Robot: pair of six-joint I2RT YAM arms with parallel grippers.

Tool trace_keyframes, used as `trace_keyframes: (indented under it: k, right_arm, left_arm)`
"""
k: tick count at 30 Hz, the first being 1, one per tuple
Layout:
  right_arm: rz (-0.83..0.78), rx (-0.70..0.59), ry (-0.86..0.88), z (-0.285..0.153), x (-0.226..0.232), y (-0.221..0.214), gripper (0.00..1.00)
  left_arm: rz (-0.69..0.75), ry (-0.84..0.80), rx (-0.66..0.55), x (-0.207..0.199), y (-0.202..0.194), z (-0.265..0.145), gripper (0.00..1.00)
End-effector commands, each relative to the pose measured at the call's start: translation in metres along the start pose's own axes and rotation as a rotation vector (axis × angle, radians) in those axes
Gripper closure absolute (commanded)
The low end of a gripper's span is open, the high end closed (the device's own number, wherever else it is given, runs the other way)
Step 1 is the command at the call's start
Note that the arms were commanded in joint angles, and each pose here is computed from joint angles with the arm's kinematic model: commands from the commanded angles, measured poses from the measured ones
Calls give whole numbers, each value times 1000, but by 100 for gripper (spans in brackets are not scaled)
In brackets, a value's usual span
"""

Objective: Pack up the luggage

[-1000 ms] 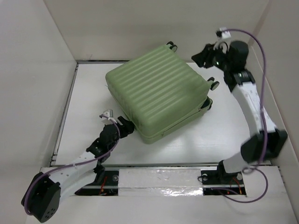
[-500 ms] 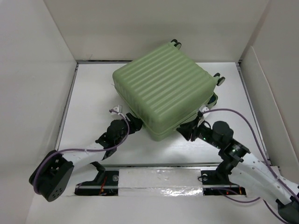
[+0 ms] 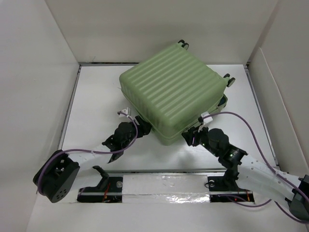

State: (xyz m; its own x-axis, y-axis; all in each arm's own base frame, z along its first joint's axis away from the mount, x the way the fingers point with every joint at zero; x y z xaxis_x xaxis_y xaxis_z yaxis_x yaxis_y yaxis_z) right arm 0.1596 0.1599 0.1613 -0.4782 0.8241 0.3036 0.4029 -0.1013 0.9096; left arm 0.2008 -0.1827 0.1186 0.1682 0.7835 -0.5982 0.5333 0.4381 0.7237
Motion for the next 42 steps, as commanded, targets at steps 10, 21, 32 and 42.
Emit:
trace_keyframes:
  k: [10, 21, 32, 42]
  right_arm:
    - [130, -145, -330, -22, -38, 36, 65]
    - [215, -179, -575, -17, -99, 56, 90]
    - [265, -234, -588, -6, -138, 81, 86]
    - [251, -188, -556, 24, -160, 94, 84]
  left_arm:
    - [-146, 226, -507, 47, 114, -38, 22]
    - [-337, 186, -527, 60, 266, 71, 21]
    - [-260, 135, -124, 106, 308, 197, 22]
    - [-199, 45, 56, 89, 268, 229, 24]
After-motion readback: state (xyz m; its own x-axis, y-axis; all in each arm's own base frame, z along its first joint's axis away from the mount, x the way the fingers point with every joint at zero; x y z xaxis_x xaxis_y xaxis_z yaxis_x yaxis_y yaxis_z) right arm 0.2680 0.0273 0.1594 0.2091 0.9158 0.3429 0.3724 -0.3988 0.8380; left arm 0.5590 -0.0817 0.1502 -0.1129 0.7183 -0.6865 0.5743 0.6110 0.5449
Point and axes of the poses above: each gripper's point midway between its finger pads, its own z axis out along the fingers, its own x axis along the line the jaws close on, y = z × x, the point moved 8 cm from there along -z, back along the fingers, and after that the axes turned 4 degrees about z, right-handed, at the moved point
